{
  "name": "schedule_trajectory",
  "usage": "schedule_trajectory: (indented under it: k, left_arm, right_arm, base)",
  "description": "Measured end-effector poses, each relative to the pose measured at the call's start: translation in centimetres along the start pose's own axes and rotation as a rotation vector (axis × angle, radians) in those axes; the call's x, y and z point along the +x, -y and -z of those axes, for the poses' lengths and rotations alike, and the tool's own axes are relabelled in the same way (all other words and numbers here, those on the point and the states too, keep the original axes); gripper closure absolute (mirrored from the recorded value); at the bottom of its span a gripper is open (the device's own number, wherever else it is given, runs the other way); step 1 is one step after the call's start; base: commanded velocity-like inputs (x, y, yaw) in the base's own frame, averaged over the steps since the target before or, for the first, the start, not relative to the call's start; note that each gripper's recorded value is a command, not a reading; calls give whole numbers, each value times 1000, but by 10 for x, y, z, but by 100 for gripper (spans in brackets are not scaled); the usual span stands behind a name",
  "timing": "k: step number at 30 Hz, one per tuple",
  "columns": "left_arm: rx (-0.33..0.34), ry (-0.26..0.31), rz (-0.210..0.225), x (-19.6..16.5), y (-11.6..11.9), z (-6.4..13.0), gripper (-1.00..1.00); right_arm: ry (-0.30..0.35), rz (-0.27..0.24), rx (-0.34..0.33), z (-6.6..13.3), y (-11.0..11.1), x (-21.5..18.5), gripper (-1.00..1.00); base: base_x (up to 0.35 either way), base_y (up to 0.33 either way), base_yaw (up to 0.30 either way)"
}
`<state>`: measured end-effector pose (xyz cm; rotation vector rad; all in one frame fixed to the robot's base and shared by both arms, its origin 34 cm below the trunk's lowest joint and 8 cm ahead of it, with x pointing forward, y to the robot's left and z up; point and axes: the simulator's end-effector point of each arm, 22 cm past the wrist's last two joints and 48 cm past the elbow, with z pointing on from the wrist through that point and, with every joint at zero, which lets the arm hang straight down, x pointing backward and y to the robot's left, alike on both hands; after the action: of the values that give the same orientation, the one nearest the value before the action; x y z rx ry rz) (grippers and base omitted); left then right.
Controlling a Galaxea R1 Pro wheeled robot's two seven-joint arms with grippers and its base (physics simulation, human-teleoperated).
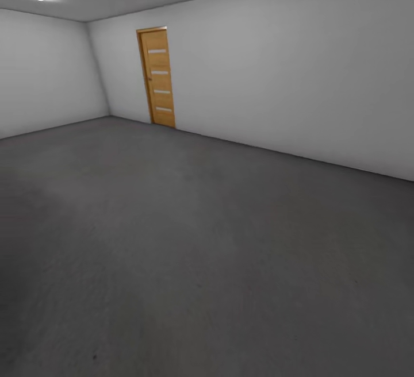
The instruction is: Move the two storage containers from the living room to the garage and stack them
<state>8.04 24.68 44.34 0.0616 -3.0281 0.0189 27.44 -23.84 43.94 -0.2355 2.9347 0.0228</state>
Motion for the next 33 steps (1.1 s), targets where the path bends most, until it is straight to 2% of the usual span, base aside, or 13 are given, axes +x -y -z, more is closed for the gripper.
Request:
schedule_trajectory:
  k: [9,18,33]
  left_arm:
    - [1,-7,0,3,1,0,-100]
    - [1,-7,0,3,1,0,-100]
    - [1,-8,0,3,1,0,-100]
  right_arm:
    - [-8,1,2,0,2,3,-100]
    - [-9,6,2,0,3,4,-100]
    - [30,7,-4,0,-1,-4,-100]
  base:
    - [341,0,195]
    - [341,0,17]
    - [341,0,0]
